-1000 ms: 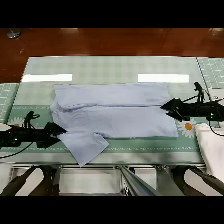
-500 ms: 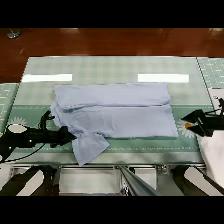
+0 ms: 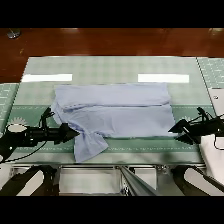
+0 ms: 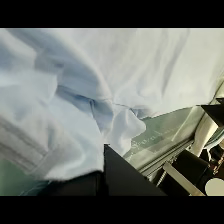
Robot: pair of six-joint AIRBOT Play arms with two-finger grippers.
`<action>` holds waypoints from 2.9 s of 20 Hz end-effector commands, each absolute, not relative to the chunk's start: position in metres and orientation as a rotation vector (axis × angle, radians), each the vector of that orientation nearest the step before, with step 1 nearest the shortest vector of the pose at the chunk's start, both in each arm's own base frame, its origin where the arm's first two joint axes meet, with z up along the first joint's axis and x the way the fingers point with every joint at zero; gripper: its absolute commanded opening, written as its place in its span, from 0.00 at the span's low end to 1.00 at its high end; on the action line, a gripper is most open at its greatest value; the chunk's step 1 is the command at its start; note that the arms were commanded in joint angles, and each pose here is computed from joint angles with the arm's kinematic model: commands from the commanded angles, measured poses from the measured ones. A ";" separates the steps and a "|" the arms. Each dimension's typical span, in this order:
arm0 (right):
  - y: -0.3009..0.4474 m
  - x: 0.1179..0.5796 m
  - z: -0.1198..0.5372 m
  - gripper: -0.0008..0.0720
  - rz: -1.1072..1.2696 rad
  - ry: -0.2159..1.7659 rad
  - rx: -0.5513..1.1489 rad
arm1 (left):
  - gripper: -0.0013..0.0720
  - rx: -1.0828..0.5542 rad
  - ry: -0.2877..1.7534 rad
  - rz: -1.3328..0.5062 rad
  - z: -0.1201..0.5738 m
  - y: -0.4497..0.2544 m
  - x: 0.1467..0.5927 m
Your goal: Fold the shirts.
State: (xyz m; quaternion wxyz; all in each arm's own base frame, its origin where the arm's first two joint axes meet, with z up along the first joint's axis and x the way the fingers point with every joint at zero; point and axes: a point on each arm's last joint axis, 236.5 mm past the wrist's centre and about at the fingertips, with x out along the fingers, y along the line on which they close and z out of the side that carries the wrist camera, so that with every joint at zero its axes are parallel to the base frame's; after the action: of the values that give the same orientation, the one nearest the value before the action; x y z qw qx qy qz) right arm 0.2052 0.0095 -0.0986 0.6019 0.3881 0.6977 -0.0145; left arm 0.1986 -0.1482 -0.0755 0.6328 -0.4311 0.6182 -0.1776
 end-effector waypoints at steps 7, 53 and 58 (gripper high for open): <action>0.017 0.253 -0.085 0.04 0.098 1.439 0.875 | 0.05 -0.973 1.359 -0.394 -0.074 -0.144 0.212; 0.051 0.453 -0.064 0.04 0.345 1.468 0.743 | 0.58 -0.598 1.084 -0.533 0.027 -0.169 0.388; 0.007 0.413 0.013 0.03 0.248 1.377 0.442 | 0.05 -0.537 0.989 -0.616 0.043 -0.236 0.392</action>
State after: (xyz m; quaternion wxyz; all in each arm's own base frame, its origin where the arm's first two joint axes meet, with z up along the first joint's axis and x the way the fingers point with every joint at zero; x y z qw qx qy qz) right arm 0.4355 0.0227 -0.0238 0.7095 0.2652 0.6406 0.1263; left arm 0.3888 -0.1962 0.0321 0.7862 -0.2654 0.4911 -0.2650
